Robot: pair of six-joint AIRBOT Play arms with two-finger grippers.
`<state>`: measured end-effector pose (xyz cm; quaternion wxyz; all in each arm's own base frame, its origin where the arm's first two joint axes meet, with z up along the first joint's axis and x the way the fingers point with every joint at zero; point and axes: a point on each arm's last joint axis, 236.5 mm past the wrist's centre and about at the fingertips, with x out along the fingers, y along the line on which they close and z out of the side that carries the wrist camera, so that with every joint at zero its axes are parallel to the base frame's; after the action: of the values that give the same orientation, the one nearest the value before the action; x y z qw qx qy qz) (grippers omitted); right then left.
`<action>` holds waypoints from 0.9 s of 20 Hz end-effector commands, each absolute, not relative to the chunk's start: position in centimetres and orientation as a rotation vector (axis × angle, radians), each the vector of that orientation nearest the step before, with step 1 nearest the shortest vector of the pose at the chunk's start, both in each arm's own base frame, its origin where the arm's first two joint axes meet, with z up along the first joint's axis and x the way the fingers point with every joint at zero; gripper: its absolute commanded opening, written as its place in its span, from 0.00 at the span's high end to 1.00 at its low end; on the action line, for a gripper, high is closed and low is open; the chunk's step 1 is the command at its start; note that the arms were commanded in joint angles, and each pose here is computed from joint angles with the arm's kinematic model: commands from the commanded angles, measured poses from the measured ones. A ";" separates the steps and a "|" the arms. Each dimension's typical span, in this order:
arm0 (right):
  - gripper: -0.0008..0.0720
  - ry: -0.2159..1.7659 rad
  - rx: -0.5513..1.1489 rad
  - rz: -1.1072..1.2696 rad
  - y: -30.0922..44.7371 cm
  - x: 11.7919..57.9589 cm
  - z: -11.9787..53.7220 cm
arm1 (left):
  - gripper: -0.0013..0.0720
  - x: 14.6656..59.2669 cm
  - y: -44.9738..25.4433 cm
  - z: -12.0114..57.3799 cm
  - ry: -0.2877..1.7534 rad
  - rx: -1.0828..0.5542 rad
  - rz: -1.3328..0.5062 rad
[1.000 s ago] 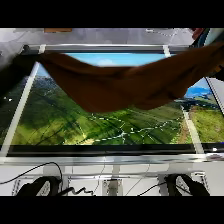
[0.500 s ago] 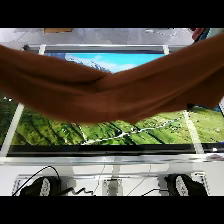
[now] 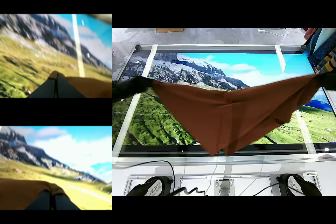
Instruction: Fold the clothes and pants, and hang the long-sleeved shirts on hangers.
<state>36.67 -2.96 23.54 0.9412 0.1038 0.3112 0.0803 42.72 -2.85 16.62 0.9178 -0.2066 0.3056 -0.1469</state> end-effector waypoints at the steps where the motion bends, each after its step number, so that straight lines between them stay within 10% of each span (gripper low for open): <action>1: 0.96 0.807 0.384 0.142 -3.9 39.0 13.2 | 0.96 46.2 -8.7 7.9 0.773 -0.394 -0.425; 5: 0.96 0.914 0.467 0.123 -4.7 40.5 7.3 | 0.89 51.1 -9.6 4.7 0.693 -0.468 -0.307; 7: 0.96 0.935 0.489 0.127 -4.6 40.7 6.3 | 0.09 51.2 -9.5 4.6 0.693 -0.469 -0.303; 8: 0.96 0.938 0.489 0.127 -4.6 40.7 6.2 | 0.03 50.9 -9.3 4.7 0.700 -0.474 -0.309; 12: 0.96 0.939 0.462 0.113 -5.2 40.7 6.0 | 0.11 46.0 -10.0 5.2 0.862 -0.491 -0.467; 14: 0.96 0.933 0.421 0.079 -6.2 40.9 5.7 | 0.47 41.8 -11.0 4.4 1.013 -0.493 -0.587; 18: 0.96 0.913 0.393 0.049 -7.1 41.3 5.7 | 0.48 34.2 -14.5 0.0 1.277 -0.631 -0.701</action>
<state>40.98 -6.33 5.83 0.8730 0.2010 0.4430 0.0354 39.90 -12.09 1.88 0.7801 -0.2494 0.5045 -0.2733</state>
